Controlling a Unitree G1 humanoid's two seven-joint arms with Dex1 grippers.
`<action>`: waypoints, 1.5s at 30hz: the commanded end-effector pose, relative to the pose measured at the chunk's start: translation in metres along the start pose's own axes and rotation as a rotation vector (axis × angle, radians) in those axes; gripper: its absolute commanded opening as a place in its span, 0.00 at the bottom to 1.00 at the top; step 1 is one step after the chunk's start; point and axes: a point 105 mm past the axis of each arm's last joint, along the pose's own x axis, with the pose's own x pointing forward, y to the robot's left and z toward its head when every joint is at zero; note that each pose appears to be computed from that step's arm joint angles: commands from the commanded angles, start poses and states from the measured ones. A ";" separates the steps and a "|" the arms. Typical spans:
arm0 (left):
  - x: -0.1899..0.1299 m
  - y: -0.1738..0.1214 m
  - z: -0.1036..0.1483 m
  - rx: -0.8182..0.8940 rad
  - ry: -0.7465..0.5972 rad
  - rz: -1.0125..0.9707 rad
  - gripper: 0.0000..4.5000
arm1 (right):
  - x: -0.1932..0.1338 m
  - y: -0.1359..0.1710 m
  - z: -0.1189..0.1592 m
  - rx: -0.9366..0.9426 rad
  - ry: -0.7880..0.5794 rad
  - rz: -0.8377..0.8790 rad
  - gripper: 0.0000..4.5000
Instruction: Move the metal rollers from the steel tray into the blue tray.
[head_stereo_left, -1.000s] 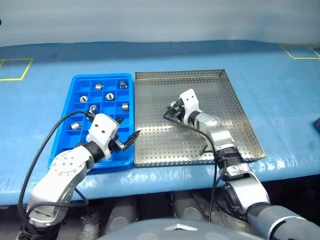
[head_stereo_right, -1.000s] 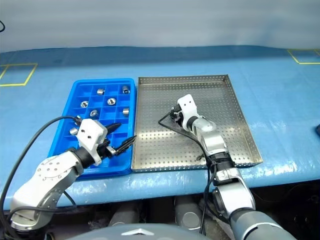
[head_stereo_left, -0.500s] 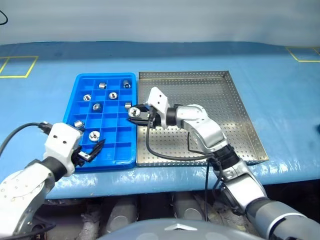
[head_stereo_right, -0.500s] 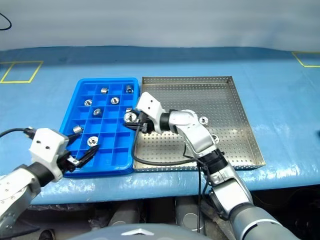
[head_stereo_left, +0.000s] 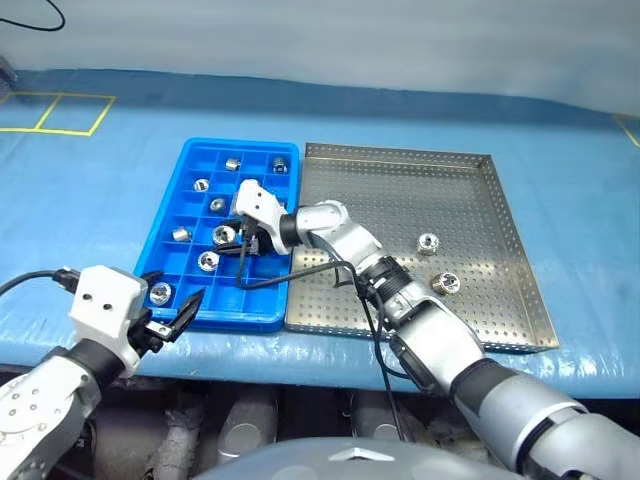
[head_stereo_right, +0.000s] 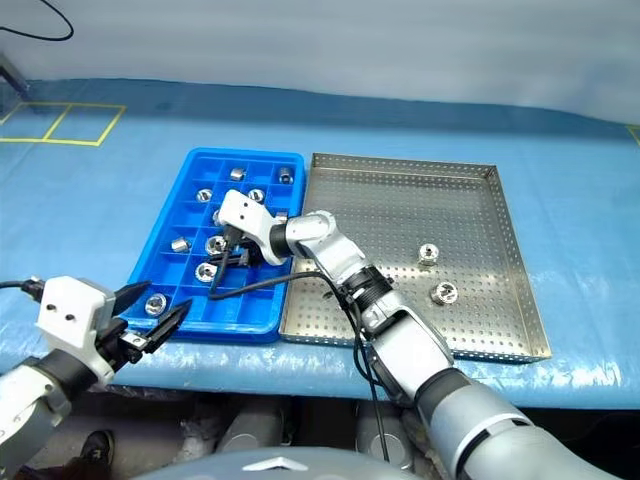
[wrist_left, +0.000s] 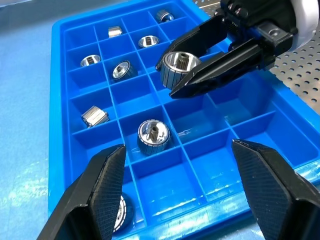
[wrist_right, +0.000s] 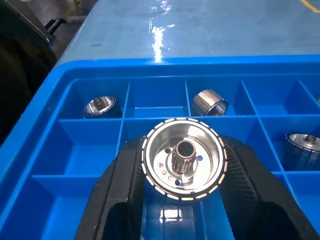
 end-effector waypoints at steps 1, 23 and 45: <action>-0.002 -0.007 0.011 0.019 -0.053 -0.004 0.82 | 0.005 -0.006 0.011 -0.077 0.001 -0.019 0.38; 0.000 -0.012 0.010 0.027 -0.031 -0.004 0.82 | 0.003 -0.030 0.011 -0.106 0.067 -0.109 0.38; 0.002 -0.012 0.011 0.034 -0.027 -0.005 0.82 | -0.002 -0.039 0.011 -0.107 0.060 -0.162 0.83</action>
